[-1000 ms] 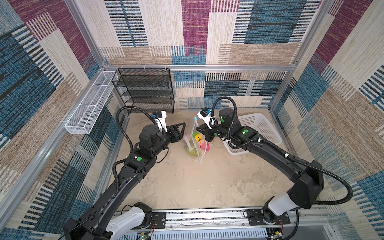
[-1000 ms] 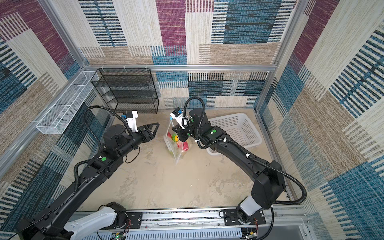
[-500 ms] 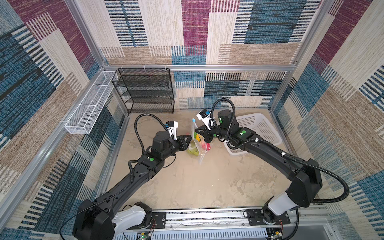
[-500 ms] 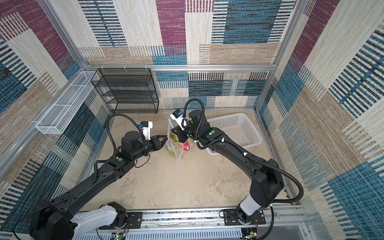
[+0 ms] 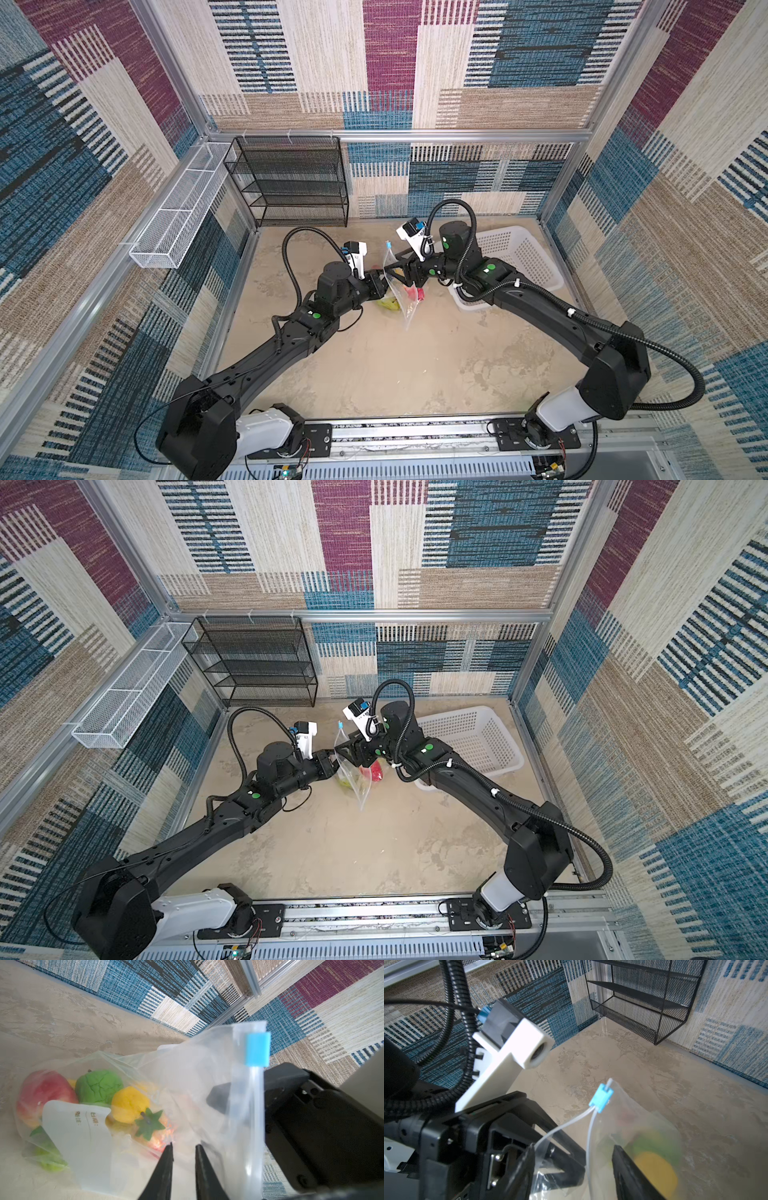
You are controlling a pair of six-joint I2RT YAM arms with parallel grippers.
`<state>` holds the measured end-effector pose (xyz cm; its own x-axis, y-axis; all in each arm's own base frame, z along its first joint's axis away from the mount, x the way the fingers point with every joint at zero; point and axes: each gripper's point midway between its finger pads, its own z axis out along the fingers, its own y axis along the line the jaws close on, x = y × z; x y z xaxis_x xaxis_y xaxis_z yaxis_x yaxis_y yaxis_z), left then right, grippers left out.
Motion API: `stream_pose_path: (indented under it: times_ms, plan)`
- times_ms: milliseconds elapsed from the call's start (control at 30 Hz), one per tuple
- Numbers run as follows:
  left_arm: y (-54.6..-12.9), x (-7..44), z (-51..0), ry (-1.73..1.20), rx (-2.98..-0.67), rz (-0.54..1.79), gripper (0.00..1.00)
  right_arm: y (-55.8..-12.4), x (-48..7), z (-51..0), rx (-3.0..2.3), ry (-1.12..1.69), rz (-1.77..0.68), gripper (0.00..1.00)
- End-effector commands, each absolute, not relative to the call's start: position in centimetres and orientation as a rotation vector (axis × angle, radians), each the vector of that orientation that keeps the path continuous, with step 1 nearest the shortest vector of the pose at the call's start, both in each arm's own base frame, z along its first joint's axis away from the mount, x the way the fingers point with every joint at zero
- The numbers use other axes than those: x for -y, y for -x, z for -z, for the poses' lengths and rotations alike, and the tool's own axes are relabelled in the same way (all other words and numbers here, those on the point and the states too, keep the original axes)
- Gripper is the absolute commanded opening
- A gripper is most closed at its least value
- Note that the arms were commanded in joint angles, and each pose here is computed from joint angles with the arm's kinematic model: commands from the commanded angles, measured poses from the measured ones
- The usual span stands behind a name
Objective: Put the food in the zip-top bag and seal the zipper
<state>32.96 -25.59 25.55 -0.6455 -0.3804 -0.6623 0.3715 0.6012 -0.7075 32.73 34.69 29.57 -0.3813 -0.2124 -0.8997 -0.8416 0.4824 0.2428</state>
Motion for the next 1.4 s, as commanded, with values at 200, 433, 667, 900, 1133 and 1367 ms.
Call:
stream_pose_path:
  times_ms: [200,433,667,900,1133,1367]
  plan:
    - [-33.1,26.3,-26.6,-0.001,-1.932,1.143,0.22,-34.1,-35.6,-30.8,-1.847,0.839,-0.934,0.72]
    - [-33.1,26.5,-27.0,-0.008,-1.920,1.147,0.22,-36.3,-34.9,-29.7,-1.930,0.746,-0.827,0.32]
    - [-33.1,26.0,-27.7,-0.036,-1.914,1.102,0.23,-36.8,-34.4,-30.1,-1.940,0.751,-0.761,0.08]
    - [-33.7,22.0,-32.1,-0.093,-1.870,0.939,0.25,-36.1,-34.5,-32.7,-1.878,0.862,-0.727,0.00]
    - [-33.3,17.6,-37.9,-0.116,-1.714,0.760,0.34,-34.1,-35.5,-37.8,-1.730,0.970,-0.818,0.00]
    - [-32.8,16.9,-39.6,-0.276,-1.677,0.711,0.39,-31.8,-36.3,-38.2,-1.672,1.085,-0.926,0.00]
